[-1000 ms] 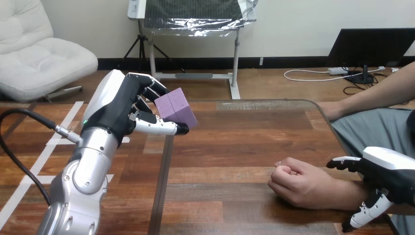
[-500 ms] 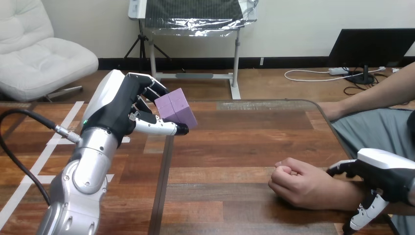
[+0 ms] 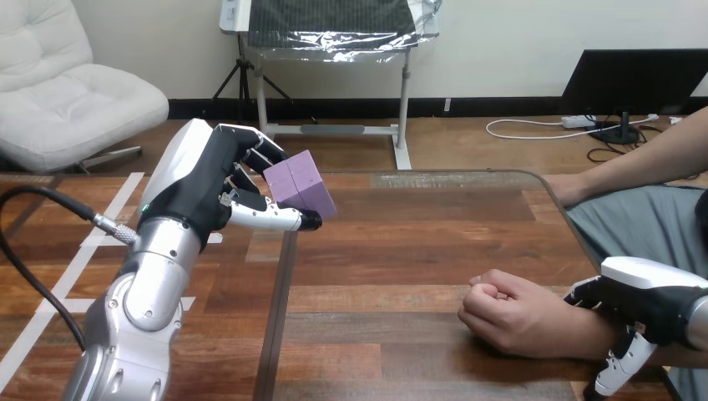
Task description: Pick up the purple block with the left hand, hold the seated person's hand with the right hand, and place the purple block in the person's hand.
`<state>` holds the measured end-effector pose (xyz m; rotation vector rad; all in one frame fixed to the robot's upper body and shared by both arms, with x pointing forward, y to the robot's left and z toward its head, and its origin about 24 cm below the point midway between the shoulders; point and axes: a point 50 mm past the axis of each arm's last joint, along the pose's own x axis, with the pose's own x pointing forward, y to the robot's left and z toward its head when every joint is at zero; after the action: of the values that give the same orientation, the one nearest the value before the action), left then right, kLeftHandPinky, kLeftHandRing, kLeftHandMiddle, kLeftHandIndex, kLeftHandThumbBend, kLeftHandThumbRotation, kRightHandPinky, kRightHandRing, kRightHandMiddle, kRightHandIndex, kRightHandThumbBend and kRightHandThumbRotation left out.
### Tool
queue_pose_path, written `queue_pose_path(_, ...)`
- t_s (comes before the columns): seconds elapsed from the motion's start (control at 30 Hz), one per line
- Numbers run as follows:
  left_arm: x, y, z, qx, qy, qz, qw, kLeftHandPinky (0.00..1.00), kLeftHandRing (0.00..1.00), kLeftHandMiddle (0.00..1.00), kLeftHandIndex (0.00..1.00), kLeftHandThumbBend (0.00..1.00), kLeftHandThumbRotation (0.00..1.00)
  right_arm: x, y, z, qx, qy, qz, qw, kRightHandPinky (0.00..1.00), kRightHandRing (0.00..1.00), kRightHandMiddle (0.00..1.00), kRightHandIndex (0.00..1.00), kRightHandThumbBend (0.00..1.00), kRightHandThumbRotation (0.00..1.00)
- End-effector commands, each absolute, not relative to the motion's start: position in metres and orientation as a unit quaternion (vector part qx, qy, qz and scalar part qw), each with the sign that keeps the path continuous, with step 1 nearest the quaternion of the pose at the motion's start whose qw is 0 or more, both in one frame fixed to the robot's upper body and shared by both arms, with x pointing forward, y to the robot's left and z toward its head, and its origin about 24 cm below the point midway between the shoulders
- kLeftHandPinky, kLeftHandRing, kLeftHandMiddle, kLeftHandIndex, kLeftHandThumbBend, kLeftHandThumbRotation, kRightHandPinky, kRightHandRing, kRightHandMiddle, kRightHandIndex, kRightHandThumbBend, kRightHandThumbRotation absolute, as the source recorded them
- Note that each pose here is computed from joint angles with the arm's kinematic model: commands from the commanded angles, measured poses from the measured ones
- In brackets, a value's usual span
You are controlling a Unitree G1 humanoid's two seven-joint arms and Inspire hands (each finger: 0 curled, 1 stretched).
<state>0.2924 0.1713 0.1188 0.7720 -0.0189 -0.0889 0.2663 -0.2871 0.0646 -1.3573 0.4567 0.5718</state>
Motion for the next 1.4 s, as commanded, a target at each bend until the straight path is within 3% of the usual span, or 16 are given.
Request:
queue_pose_path(0.0,0.294,0.173,0.142,0.381,-0.058,-0.027,0.922,0.27,0.34,0.4,0.45,0.7,0.0,0.27,-0.281,0.063,-0.614,0.204,0.276,0.71,0.46,0.64,0.71,0.73,1.0,0.09)
queue_pose_path(0.47,0.294,0.173,0.143,0.385,-0.063,-0.026,0.921,0.27,0.34,0.4,0.45,0.71,0.0,0.267,-0.277,0.052,-0.617,0.225,0.292,0.696,0.42,0.57,0.65,0.68,1.0,0.08)
queue_pose_path(0.67,0.294,0.174,0.144,0.382,-0.063,-0.028,0.921,0.27,0.34,0.4,0.45,0.7,0.0,0.266,-0.276,0.048,-0.616,0.23,0.295,0.693,0.32,0.44,0.55,0.68,1.0,0.08)
queue_pose_path(0.97,0.294,0.174,0.144,0.383,-0.064,-0.028,0.921,0.27,0.34,0.4,0.45,0.7,0.0,0.266,-0.275,0.045,-0.62,0.23,0.294,0.69,0.27,0.37,0.49,0.65,0.98,0.09)
queue_pose_path(1.37,0.294,0.174,0.143,0.382,-0.061,-0.03,0.922,0.27,0.34,0.4,0.45,0.7,0.0,0.267,-0.275,0.043,-0.619,0.212,0.286,0.7,0.11,0.18,0.29,0.57,0.94,0.06)
